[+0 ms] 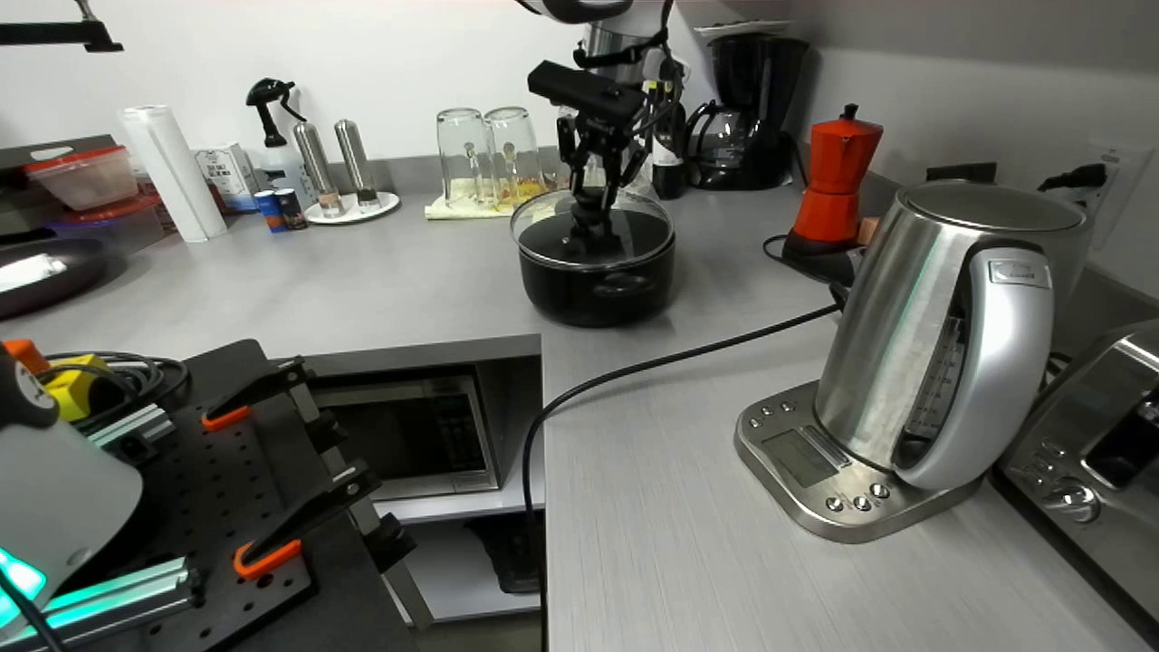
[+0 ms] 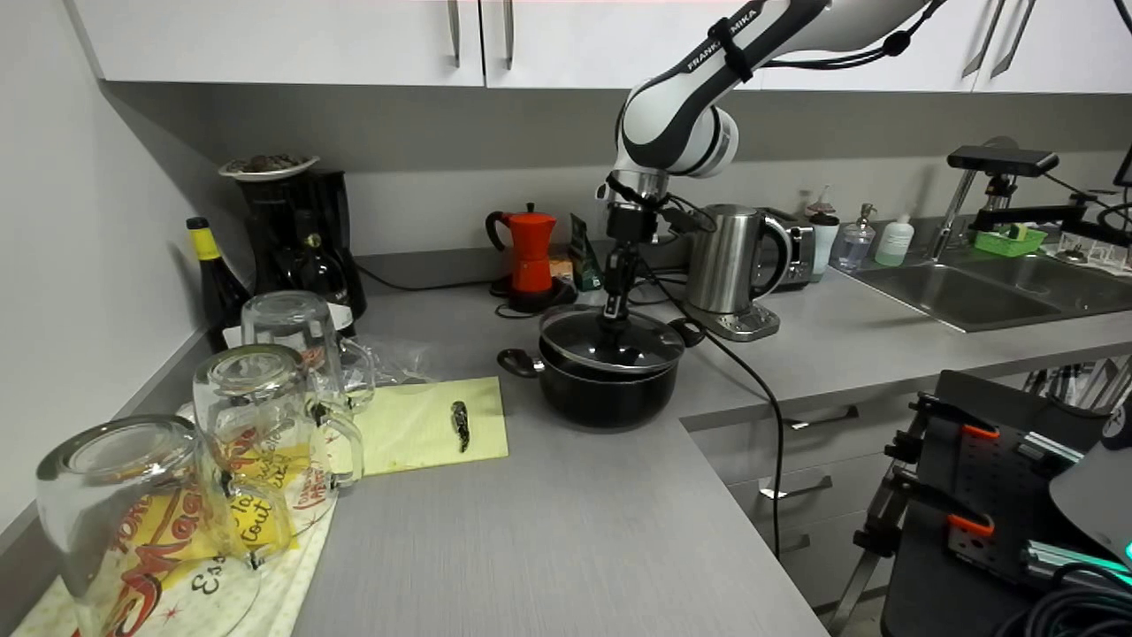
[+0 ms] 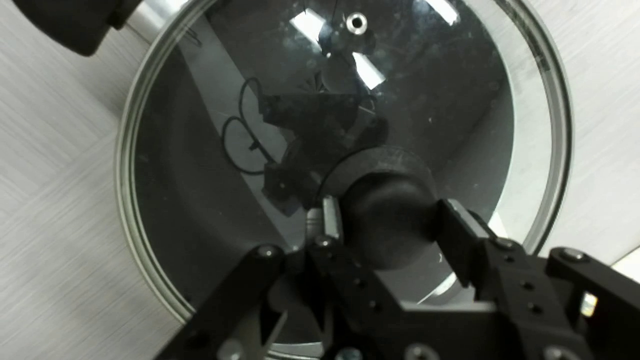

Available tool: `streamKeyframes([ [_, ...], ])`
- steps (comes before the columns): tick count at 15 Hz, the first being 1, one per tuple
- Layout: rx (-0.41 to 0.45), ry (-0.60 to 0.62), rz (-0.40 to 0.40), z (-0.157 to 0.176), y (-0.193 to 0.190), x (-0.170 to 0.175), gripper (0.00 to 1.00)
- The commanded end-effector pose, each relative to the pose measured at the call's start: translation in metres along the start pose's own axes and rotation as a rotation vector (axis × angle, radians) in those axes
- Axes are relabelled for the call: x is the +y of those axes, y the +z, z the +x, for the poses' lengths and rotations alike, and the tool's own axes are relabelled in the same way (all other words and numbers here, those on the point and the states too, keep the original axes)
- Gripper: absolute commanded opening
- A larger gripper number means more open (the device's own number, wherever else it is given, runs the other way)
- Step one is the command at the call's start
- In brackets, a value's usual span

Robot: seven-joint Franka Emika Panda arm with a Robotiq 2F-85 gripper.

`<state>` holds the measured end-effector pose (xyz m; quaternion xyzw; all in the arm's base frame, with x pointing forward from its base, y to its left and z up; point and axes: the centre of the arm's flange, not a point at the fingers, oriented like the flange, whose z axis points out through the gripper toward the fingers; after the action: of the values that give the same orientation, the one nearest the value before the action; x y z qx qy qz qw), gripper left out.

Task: Put the lid on the pot

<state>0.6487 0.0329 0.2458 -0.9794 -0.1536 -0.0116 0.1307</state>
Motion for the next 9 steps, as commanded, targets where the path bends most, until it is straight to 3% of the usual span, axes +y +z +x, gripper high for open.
streamKeyframes([
  [1,0.027,-0.006,0.019,-0.0103,-0.0093,0.0011,0.26],
  [9,0.019,0.0,0.01,-0.0094,-0.007,0.0024,0.26],
])
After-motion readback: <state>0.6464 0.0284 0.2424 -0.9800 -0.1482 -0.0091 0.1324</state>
